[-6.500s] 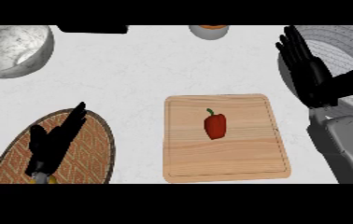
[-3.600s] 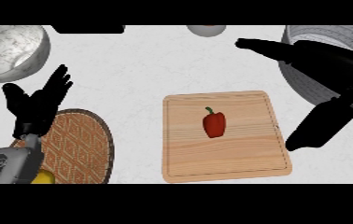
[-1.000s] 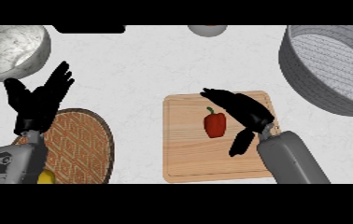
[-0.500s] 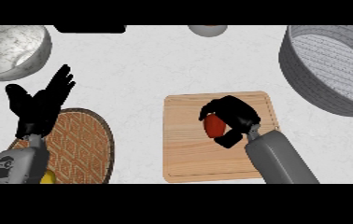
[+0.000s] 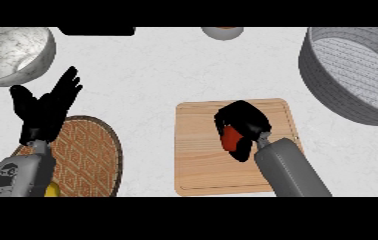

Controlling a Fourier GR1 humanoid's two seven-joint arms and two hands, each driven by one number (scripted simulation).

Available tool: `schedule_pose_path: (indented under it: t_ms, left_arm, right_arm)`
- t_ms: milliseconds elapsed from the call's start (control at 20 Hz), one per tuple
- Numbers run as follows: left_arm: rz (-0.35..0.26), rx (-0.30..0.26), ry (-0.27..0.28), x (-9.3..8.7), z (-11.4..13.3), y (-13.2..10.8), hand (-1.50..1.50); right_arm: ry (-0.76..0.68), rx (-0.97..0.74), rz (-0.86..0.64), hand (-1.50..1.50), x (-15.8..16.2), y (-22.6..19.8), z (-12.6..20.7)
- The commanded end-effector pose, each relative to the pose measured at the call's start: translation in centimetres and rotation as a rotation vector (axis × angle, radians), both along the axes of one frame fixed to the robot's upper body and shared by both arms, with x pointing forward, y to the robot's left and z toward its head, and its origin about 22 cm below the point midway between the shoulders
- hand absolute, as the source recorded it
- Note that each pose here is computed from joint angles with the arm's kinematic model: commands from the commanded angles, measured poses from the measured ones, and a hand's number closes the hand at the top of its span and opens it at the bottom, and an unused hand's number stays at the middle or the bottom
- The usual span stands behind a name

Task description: Pick the bell pepper from the cutting board and place it in the basket

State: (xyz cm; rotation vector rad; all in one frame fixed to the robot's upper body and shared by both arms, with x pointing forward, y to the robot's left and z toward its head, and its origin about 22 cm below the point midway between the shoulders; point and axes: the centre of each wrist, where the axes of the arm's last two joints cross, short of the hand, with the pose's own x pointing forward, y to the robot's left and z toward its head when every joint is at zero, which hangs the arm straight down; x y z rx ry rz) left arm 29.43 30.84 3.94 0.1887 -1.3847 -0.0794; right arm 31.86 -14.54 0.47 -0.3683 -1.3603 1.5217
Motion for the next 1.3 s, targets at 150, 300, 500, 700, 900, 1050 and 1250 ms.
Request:
schedule_pose_path:
  t_ms: [150, 300, 500, 700, 900, 1050, 1250]
  left_arm:
    - [-0.023, -0.005, -0.010, -0.1, 0.0, -0.1, 0.00]
    - [-0.066, -0.010, -0.016, 0.5, 0.4, -1.4, 0.00]
    - [-0.088, -0.009, -0.021, 1.0, 0.5, -1.9, 0.00]
    - [-0.100, -0.012, -0.006, 1.5, 0.7, -2.7, 0.00]
    - [-0.054, -0.015, 0.000, 1.4, -0.7, -1.1, 0.00]
    - [-0.044, -0.007, 0.004, 0.9, 0.9, -0.4, 0.00]
    - [-0.012, -0.010, 0.007, 0.7, 0.2, -0.1, 0.00]
  right_arm:
    - [0.007, 0.069, -0.748, 1.50, 3.0, -1.9, 1.2]
    - [-0.003, 0.075, -0.941, 1.50, 4.5, -0.3, 2.7]
    - [-0.076, 0.299, -1.095, 1.50, 6.5, 1.7, 5.6]
    - [-0.281, 0.560, -1.064, 1.50, 6.7, 5.1, 9.8]
    - [-0.495, 0.573, -1.041, 1.50, 7.2, 9.4, 13.1]
    - [-0.555, 0.568, -1.117, 1.50, 8.2, 11.0, 15.1]
    - [-0.599, 0.502, -1.193, 1.50, 9.2, 12.0, 17.9]
